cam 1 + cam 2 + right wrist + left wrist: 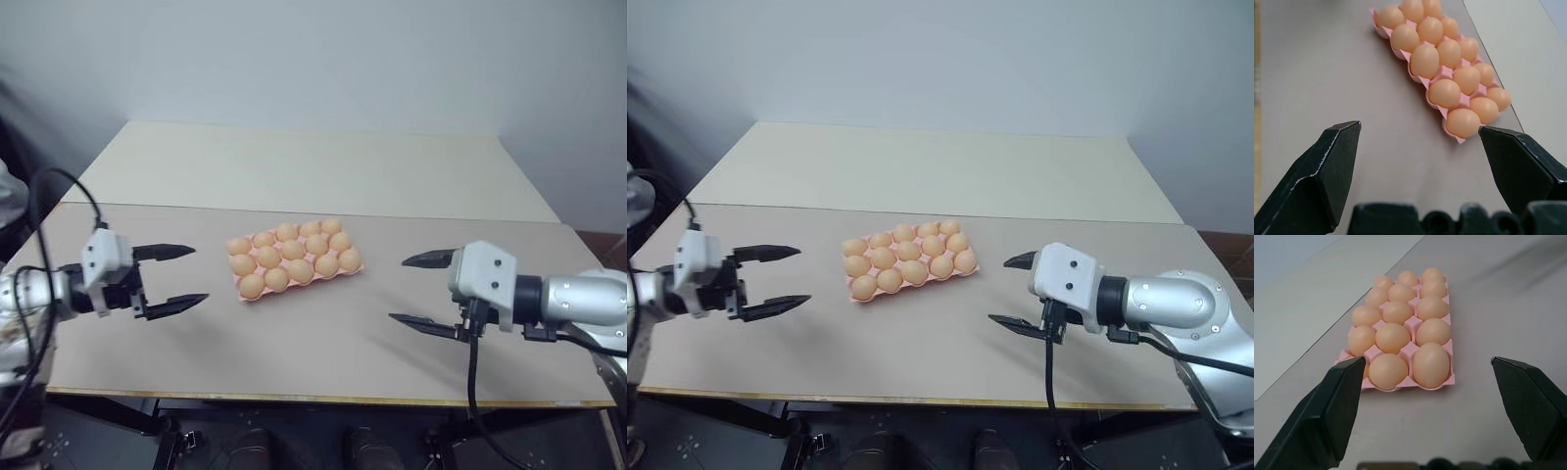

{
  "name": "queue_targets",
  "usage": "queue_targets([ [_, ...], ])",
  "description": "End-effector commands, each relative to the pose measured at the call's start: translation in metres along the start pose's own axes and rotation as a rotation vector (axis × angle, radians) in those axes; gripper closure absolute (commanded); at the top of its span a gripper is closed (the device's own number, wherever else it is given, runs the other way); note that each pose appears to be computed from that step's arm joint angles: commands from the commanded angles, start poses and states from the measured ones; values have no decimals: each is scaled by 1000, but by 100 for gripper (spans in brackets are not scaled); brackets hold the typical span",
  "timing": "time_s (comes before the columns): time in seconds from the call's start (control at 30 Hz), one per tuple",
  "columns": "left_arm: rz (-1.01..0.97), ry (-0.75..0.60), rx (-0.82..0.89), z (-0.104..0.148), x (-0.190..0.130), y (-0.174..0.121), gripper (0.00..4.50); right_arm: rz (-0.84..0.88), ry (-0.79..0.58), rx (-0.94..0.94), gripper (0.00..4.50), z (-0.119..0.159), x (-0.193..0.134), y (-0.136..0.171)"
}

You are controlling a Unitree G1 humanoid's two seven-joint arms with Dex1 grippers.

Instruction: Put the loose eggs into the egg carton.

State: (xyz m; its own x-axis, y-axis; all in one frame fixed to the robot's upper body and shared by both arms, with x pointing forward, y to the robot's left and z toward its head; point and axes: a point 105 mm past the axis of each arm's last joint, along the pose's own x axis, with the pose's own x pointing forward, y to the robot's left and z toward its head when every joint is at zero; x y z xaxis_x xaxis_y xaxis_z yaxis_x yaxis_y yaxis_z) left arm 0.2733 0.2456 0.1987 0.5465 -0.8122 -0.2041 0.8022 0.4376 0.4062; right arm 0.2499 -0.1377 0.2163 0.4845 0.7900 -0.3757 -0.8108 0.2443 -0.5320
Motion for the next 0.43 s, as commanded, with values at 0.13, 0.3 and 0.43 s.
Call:
queue_targets([
  [0.13,129,34,56,26,-23,-11,3,65,-6,-73,0,2,-4,-15],
  [0.3,166,62,48,26,-29,-17,3,98,5,-85,0,-3,-6,-20],
  [0.43,169,89,8,26,-31,-19,3,107,4,-91,0,-4,-5,-22],
])
